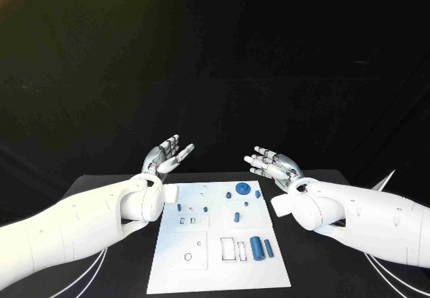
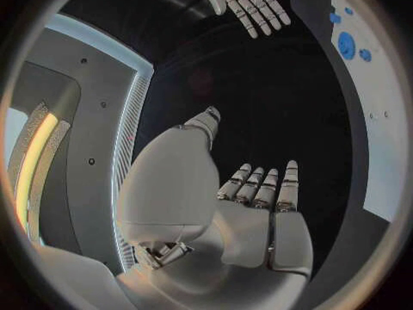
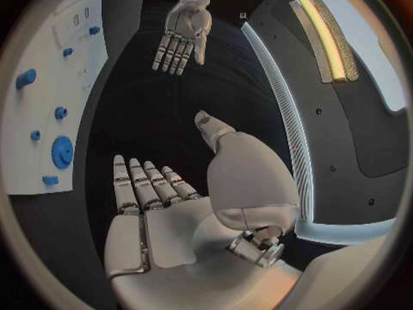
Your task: Assemble the parts on the task board
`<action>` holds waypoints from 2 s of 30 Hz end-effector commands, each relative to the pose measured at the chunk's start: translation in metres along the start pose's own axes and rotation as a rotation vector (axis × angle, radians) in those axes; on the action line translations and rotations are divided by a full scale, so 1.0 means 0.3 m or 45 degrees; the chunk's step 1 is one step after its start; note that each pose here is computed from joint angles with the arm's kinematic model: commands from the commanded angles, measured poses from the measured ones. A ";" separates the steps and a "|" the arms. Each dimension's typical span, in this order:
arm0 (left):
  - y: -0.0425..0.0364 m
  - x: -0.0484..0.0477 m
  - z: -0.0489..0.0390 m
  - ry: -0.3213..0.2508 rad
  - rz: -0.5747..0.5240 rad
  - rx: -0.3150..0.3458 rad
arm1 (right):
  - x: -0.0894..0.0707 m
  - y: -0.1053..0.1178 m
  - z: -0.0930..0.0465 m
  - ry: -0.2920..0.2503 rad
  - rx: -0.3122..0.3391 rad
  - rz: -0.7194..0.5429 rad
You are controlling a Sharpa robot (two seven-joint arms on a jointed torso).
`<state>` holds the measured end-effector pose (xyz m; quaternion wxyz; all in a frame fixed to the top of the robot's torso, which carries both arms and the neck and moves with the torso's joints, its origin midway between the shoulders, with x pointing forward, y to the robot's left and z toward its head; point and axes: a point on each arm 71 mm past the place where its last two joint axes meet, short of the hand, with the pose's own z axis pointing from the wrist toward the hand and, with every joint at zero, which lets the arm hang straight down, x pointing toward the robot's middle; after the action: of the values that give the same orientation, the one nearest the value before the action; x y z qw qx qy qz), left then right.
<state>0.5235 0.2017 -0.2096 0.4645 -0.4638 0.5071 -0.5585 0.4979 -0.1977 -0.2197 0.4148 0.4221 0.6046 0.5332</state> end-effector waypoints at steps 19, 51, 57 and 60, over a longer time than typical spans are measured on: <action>-0.032 -0.059 -0.025 0.046 -0.015 0.032 | -0.073 0.077 0.044 0.083 -0.239 -0.702; -0.184 -0.021 -0.147 0.209 -0.049 0.102 | 0.050 0.146 0.146 0.278 -0.294 -1.772; -0.208 -0.017 -0.155 0.220 -0.052 0.115 | 0.059 0.140 0.164 0.285 -0.264 -1.827; -0.218 -0.020 -0.157 0.222 -0.052 0.122 | 0.056 0.135 0.170 0.291 -0.242 -1.848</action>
<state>0.4751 0.2187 -0.1501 0.4301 -0.4041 0.5097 -0.6261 0.5432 -0.1632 -0.1838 0.6345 -0.1762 0.7191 0.2220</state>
